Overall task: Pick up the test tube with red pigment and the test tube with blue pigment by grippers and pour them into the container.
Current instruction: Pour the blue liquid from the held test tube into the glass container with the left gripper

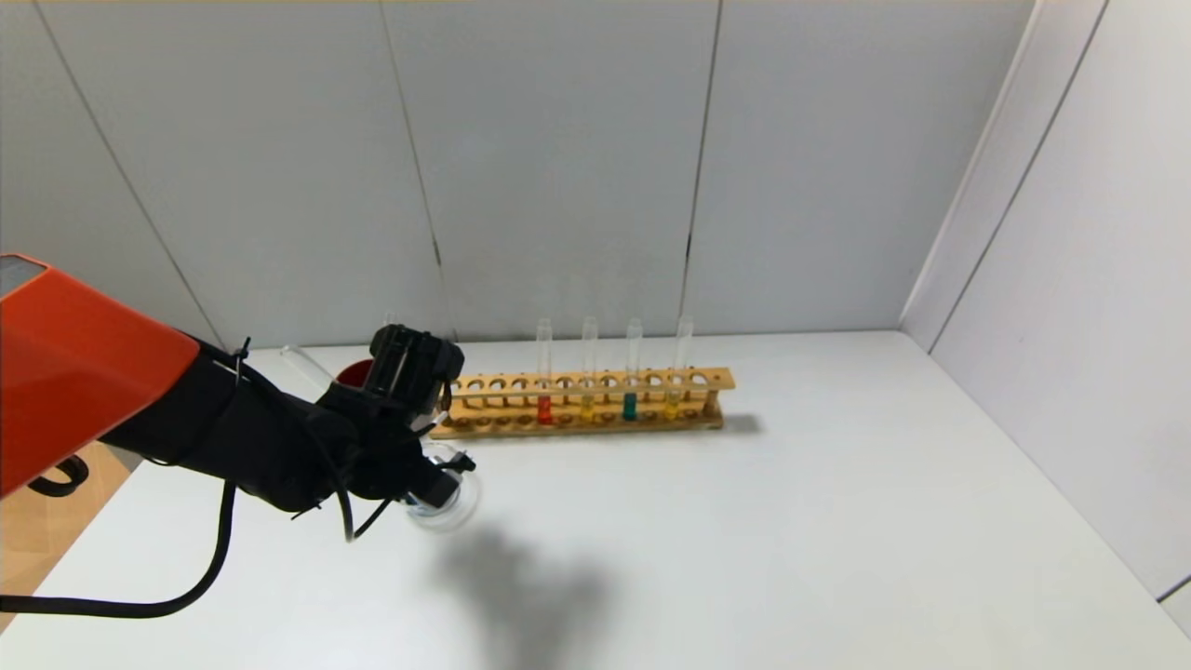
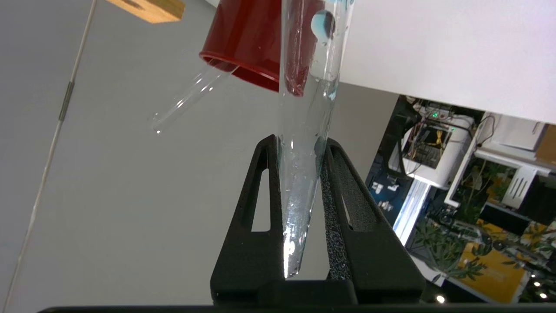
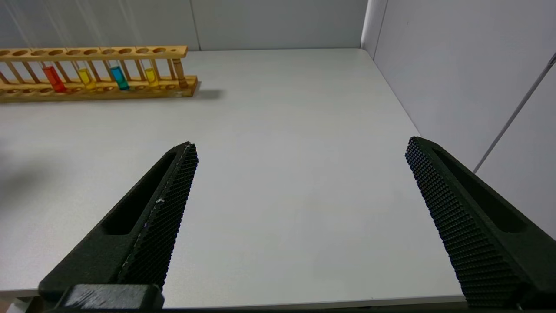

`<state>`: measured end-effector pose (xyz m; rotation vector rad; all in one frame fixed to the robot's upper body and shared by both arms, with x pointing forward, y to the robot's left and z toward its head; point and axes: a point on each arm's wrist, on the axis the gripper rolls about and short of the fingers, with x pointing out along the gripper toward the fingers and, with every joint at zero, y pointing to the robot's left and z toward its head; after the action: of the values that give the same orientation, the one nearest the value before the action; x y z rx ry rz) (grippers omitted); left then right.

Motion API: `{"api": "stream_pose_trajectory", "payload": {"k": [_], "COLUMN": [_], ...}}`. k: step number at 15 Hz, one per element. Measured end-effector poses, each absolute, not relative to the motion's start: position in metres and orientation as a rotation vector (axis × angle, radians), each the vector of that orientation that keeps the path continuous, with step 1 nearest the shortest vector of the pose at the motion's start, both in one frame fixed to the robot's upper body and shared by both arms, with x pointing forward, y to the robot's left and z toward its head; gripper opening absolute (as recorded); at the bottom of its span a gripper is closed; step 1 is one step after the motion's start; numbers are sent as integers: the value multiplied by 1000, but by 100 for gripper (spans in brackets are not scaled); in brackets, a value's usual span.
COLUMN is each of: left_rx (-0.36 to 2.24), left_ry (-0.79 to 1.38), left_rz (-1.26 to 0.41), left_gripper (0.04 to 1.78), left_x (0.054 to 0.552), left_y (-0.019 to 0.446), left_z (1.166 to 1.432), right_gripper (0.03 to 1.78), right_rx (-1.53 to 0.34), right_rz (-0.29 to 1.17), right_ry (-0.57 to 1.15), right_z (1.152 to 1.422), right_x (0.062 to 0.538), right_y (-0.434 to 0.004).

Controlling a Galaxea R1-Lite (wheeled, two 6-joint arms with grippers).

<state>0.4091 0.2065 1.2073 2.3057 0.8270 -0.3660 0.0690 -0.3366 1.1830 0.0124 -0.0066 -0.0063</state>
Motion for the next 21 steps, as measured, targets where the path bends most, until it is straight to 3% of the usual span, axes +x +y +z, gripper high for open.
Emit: {"api": "stream_pose_trajectory", "payload": {"k": [21], "left_rx": [2524], "left_ry": [950], "left_rz": [-249], "left_gripper": [32], "left_x": [394], "left_y": [190], "left_z": [1228], "right_gripper": [175], "right_rx": [12], "right_rz": [-6], "right_ry": [-7], "right_z": [1183], "right_x": [69], "right_y": [-337]}}
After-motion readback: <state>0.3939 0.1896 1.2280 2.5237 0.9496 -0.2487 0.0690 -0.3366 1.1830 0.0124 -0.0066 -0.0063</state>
